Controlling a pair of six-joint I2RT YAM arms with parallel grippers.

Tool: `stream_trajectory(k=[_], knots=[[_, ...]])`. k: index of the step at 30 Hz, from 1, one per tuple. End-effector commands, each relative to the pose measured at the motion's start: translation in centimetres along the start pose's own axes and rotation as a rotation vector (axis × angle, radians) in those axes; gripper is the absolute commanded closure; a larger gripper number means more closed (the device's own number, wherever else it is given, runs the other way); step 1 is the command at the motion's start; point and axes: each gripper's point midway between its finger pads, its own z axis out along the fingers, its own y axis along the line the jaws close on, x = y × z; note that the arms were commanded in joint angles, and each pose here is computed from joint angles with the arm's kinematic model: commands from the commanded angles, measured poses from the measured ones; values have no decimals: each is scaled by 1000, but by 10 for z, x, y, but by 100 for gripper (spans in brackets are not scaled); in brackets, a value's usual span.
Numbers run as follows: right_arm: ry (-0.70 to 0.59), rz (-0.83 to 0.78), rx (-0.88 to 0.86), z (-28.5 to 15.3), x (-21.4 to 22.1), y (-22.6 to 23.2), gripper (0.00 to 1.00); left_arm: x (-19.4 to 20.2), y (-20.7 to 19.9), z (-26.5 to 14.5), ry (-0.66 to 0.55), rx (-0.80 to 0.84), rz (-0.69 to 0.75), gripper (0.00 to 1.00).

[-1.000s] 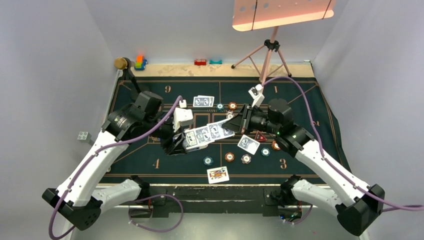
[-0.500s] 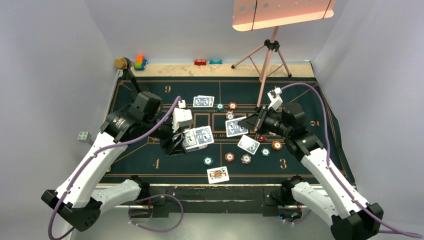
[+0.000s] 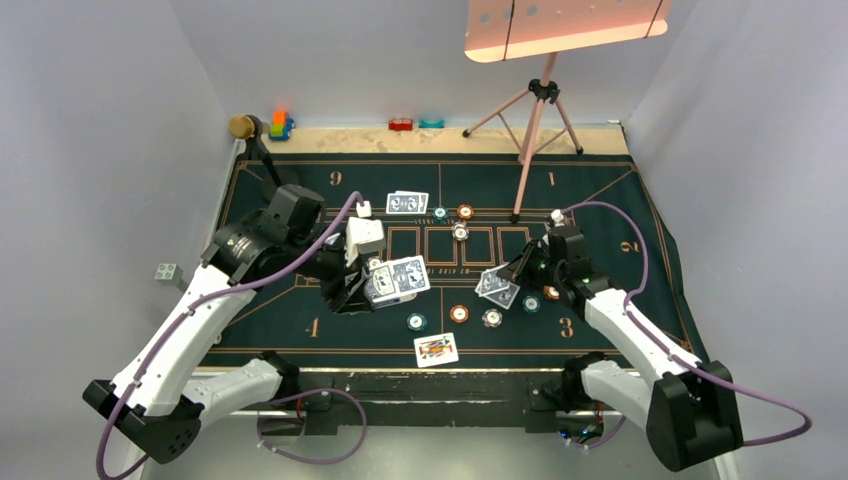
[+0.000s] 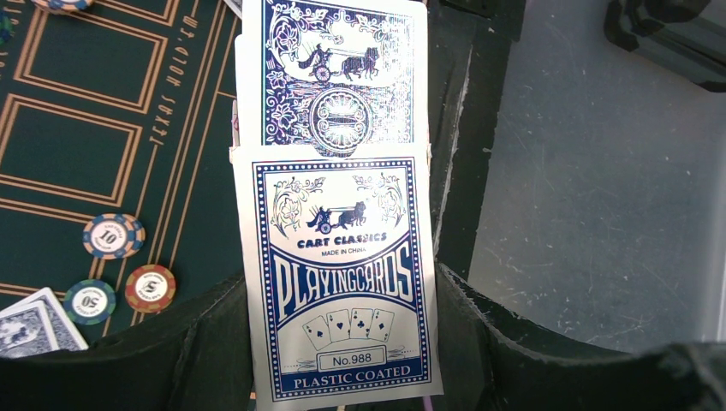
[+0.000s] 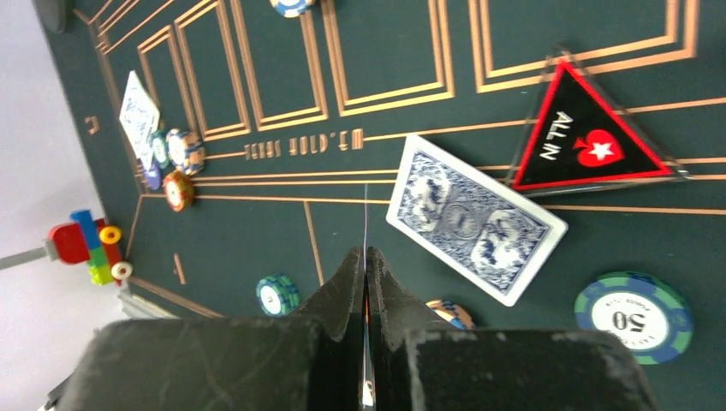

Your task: Distribute texas hold em gaming equipment

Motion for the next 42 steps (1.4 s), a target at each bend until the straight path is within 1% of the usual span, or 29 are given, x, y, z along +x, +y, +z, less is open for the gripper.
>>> stream_trajectory(k=[1,7,9,10,13,15,18,23,26,29,30,33,35,37,38,42], knots=[[-96,-18,82,6,-16,-19,100,-5,-9,4,-39,62,-27,100],[-132,-14,157,8,-19,-38,100,-10,-6,1,-52,42,-8,100],[-137,-19,174,8,-19,-41,93,-12,-5,0,-53,33,0,100],[-139,-20,180,9,-20,-42,85,-12,-5,-1,-53,29,3,100],[-128,-17,206,9,-18,-47,67,-12,-5,-1,-52,25,6,100],[-121,-14,235,7,-17,-51,60,-12,-5,-1,-52,26,5,100],[-119,-7,277,-1,-17,-55,59,-11,-5,-1,-49,24,7,100],[-190,2,340,-25,-29,-57,60,-9,-4,0,-45,26,5,100],[-238,-30,303,-38,-44,-41,59,-9,-4,0,-46,26,4,100],[-212,-88,143,-44,-48,0,51,-8,-4,2,-47,28,-1,100],[-198,-114,55,-47,-48,21,42,-7,-3,3,-45,29,-3,100],[-141,-196,-222,-65,-43,88,21,-7,-1,4,-44,28,-5,100],[-105,-253,-378,-80,-36,129,17,-8,0,6,-43,28,-8,100],[-48,-297,-488,-93,-25,163,15,-8,2,7,-40,29,-12,100],[-14,-306,-527,-95,-19,177,14,-8,3,8,-39,29,-15,100],[53,-323,-711,-110,-2,223,12,-6,5,11,-34,30,-23,100]])
